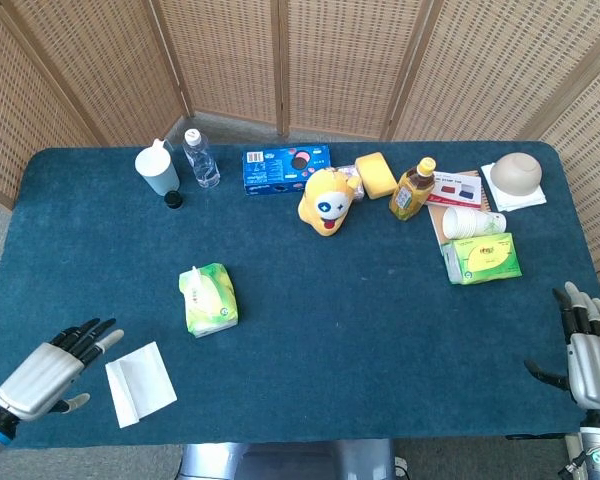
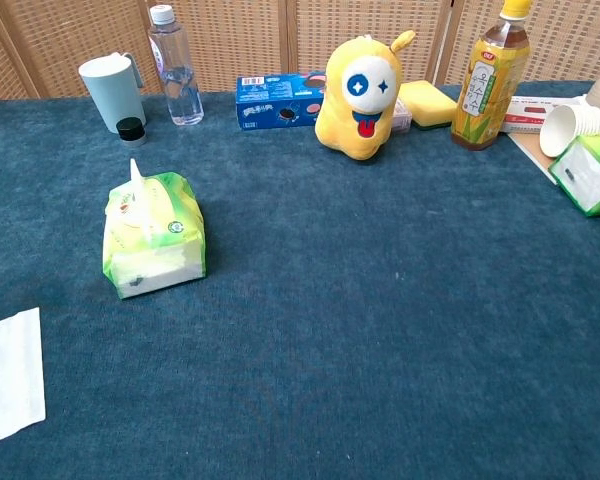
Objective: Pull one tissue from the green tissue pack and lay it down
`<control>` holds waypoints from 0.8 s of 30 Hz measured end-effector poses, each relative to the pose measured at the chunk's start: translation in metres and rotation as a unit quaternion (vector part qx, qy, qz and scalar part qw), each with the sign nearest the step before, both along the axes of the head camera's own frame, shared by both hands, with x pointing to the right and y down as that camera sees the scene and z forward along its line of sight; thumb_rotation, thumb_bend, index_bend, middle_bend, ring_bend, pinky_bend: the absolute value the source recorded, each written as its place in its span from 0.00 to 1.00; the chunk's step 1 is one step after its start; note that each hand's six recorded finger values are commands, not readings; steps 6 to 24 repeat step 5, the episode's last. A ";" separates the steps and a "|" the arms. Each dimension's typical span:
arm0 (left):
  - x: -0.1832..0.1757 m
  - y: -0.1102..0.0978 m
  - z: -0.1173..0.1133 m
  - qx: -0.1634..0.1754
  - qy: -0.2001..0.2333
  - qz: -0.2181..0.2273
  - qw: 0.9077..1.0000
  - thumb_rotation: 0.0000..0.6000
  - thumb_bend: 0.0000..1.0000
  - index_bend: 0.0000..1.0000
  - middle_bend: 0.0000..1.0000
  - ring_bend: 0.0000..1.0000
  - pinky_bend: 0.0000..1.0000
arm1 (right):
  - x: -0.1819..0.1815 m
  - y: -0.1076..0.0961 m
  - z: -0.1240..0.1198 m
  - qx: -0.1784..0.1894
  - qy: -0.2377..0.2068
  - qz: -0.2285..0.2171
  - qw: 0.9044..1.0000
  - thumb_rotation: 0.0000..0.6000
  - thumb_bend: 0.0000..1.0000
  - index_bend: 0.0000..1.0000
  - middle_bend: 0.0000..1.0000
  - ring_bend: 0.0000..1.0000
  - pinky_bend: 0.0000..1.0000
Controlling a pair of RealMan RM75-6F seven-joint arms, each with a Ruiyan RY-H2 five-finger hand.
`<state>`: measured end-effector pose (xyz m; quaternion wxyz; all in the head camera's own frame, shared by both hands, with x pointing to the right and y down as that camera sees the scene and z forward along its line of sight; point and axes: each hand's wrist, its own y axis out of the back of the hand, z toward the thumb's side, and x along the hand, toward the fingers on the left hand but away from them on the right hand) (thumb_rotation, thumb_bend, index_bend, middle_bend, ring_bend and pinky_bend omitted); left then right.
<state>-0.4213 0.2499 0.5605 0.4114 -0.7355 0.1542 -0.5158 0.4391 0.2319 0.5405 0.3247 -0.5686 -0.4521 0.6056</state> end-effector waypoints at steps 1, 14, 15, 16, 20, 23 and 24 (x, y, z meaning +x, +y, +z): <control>-0.001 -0.004 -0.006 0.006 0.003 -0.017 1.000 1.00 0.00 0.00 0.00 0.00 0.17 | 0.000 0.000 0.000 0.000 0.000 0.000 1.000 1.00 0.00 0.00 0.00 0.00 0.00; -0.008 -0.017 -0.027 0.037 0.009 -0.088 0.995 1.00 0.00 0.00 0.00 0.00 0.16 | 0.000 0.000 0.000 0.001 0.002 -0.001 1.000 1.00 0.00 0.00 0.00 0.00 0.00; -0.008 -0.017 -0.027 0.037 0.009 -0.088 0.995 1.00 0.00 0.00 0.00 0.00 0.16 | 0.000 0.000 0.000 0.001 0.002 -0.001 1.000 1.00 0.00 0.00 0.00 0.00 0.00; -0.008 -0.017 -0.027 0.037 0.009 -0.088 0.995 1.00 0.00 0.00 0.00 0.00 0.16 | 0.000 0.000 0.000 0.001 0.002 -0.001 1.000 1.00 0.00 0.00 0.00 0.00 0.00; -0.008 -0.017 -0.027 0.037 0.009 -0.088 0.995 1.00 0.00 0.00 0.00 0.00 0.16 | 0.000 0.000 0.000 0.001 0.002 -0.001 1.000 1.00 0.00 0.00 0.00 0.00 0.00; -0.008 -0.017 -0.027 0.037 0.009 -0.088 0.995 1.00 0.00 0.00 0.00 0.00 0.16 | 0.000 0.000 0.000 0.001 0.002 -0.001 1.000 1.00 0.00 0.00 0.00 0.00 0.00; -0.008 -0.017 -0.027 0.037 0.009 -0.088 0.995 1.00 0.00 0.00 0.00 0.00 0.16 | 0.000 0.000 0.000 0.001 0.002 -0.001 1.000 1.00 0.00 0.00 0.00 0.00 0.00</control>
